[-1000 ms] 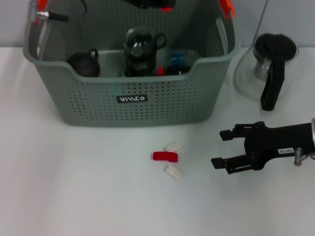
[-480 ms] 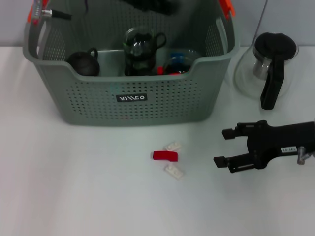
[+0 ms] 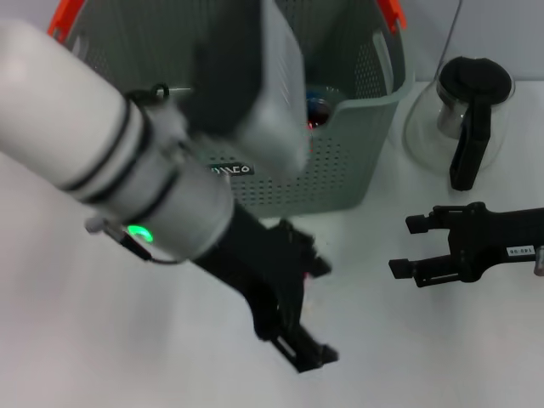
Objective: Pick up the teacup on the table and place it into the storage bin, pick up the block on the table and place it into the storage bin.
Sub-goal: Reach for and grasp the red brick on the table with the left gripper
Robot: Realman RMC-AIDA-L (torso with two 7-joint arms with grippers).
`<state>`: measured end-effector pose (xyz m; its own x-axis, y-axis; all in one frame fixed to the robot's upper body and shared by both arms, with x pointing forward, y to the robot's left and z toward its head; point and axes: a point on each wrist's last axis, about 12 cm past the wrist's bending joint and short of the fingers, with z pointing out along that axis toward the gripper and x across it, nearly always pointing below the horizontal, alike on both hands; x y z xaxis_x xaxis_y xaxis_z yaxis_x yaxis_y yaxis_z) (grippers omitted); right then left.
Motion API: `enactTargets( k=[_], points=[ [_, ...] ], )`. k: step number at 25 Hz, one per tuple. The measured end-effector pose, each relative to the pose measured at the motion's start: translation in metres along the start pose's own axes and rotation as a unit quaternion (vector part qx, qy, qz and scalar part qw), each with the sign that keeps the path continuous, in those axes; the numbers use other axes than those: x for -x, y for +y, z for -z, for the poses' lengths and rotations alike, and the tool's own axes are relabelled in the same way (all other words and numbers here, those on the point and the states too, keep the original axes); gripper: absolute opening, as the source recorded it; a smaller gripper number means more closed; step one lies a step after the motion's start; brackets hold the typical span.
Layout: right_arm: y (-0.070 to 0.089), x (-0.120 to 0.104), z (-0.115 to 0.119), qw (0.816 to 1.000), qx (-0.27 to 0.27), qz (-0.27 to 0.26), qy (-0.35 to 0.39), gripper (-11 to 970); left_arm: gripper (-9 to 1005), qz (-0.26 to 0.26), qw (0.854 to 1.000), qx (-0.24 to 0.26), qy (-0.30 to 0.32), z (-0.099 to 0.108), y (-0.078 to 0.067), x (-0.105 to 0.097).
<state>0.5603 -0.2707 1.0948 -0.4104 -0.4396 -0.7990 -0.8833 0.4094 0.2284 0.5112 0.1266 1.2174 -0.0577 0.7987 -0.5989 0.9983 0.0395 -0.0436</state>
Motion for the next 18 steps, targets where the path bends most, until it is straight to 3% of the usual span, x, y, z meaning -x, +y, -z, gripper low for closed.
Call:
enactTargets(
  k=[5,11,18],
  points=[
    [0.001,-0.001,0.0,1.0,-0.001,-0.006,-0.001,914,952,-0.002,0.996,0.015,0.084,-0.044,0.013,-0.009],
    [0.004,-0.007,-0.002,1.0,0.002,-0.013,-0.001,914,942,-0.013,0.984,0.097,0.15,-0.081,0.045,-0.026],
    [0.006,-0.011,-0.002,1.0,0.002,-0.019,-0.001,914,883,-0.015,0.975,0.133,0.178,-0.098,0.06,-0.037]
  ],
)
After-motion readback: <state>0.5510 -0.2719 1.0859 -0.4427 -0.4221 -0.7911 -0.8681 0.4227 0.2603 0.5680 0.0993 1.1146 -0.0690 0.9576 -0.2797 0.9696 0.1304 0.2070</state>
